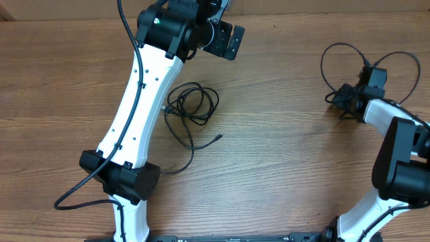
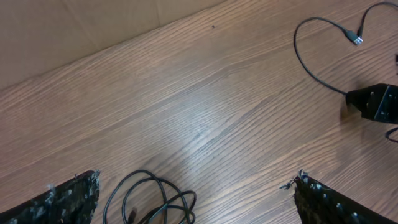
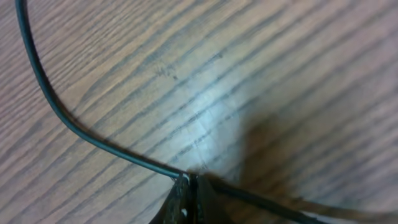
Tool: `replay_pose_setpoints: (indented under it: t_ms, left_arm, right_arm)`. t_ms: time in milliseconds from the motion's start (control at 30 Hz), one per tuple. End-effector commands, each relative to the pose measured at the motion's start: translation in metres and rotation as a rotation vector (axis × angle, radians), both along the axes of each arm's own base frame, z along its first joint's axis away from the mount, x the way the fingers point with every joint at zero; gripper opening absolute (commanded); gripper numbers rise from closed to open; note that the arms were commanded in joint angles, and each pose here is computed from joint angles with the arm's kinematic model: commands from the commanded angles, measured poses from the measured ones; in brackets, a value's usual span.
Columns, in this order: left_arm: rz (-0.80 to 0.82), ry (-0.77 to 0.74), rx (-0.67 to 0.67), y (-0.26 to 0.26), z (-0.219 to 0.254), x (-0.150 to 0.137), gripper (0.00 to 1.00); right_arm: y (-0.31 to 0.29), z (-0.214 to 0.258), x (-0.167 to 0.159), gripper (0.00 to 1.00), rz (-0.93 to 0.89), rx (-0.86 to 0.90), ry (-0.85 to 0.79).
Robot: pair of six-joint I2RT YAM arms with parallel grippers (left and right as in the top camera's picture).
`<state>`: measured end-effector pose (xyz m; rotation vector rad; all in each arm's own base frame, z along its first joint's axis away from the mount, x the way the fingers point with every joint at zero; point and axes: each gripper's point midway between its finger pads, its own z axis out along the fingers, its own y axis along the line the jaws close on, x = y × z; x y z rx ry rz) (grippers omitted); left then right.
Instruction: Untangle cables
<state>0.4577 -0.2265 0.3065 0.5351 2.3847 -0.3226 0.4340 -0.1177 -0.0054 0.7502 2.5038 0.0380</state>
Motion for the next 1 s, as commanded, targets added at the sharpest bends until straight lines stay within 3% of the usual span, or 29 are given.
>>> replay_pose_setpoints:
  t_ms: [0,267,633,833,967]
  left_arm:
    - [-0.015,-0.022,0.008,-0.002,0.004,-0.001,1.0]
    - [-0.015,-0.028,0.005,-0.002,0.005,0.001,1.0]
    - [-0.016,-0.022,0.008,-0.002,0.004,-0.001,1.0]
    - [-0.015,-0.009,0.008,-0.001,0.002,-0.003,1.0]
    - [-0.002,-0.001,-0.001,-0.001,0.002,-0.003,1.0]
  right_arm:
    - [-0.035,-0.072,-0.028,0.04,0.027,-0.094,0.21]
    - [-0.06,-0.077,0.033,0.04,0.041,-0.128,0.171]
    - [-0.088,-0.101,0.085,0.04,0.041,-0.174,0.18]
    - [-0.099,-0.065,0.105,0.04,0.051,-0.207,0.173]
    - [-0.107,-0.013,0.122,0.04,0.044,-0.22,0.152]
